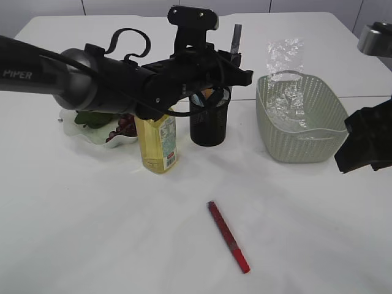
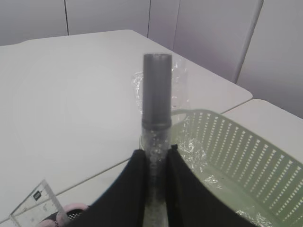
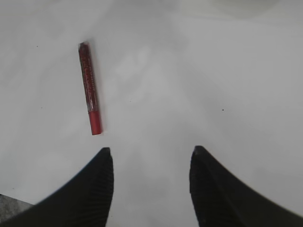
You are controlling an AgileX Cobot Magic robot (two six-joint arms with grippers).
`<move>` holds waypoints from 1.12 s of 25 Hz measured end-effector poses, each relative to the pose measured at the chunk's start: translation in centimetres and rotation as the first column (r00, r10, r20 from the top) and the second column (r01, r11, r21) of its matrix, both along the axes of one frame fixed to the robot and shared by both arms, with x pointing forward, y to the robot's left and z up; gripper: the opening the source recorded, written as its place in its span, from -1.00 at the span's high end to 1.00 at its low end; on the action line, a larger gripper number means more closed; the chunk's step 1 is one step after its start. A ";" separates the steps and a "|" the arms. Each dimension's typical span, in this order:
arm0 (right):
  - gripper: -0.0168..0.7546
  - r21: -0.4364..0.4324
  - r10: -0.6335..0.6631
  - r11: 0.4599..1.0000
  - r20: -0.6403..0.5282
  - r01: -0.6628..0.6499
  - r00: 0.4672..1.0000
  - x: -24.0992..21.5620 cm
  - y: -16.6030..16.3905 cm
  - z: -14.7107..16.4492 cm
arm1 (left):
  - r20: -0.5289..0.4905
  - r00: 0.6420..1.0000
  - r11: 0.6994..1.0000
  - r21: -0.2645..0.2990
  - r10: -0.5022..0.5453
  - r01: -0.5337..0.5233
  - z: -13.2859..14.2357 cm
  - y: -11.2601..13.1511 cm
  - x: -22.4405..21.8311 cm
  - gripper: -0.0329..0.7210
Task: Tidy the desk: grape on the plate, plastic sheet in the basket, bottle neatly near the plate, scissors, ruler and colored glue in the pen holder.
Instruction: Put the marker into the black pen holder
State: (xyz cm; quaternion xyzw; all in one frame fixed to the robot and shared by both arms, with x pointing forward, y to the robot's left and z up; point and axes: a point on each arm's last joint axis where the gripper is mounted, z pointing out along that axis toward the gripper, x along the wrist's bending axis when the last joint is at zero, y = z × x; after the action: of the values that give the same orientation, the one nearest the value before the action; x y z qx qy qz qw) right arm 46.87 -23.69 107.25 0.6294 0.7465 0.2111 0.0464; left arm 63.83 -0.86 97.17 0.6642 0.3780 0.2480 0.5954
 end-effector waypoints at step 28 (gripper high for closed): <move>-0.04 0.001 -0.002 1.000 0.008 0.002 1.000 0.1 0.0 0.0 | 0.104 0.994 0.999 0.029 0.034 -0.037 -1.8 0.6 1.9 0.71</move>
State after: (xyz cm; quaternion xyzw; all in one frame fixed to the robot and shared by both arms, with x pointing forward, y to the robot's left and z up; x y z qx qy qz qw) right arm 46.93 -23.68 107.28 0.6292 0.7456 0.2139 0.0491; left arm 65.72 -0.29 95.39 0.6526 0.3544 0.2985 0.5996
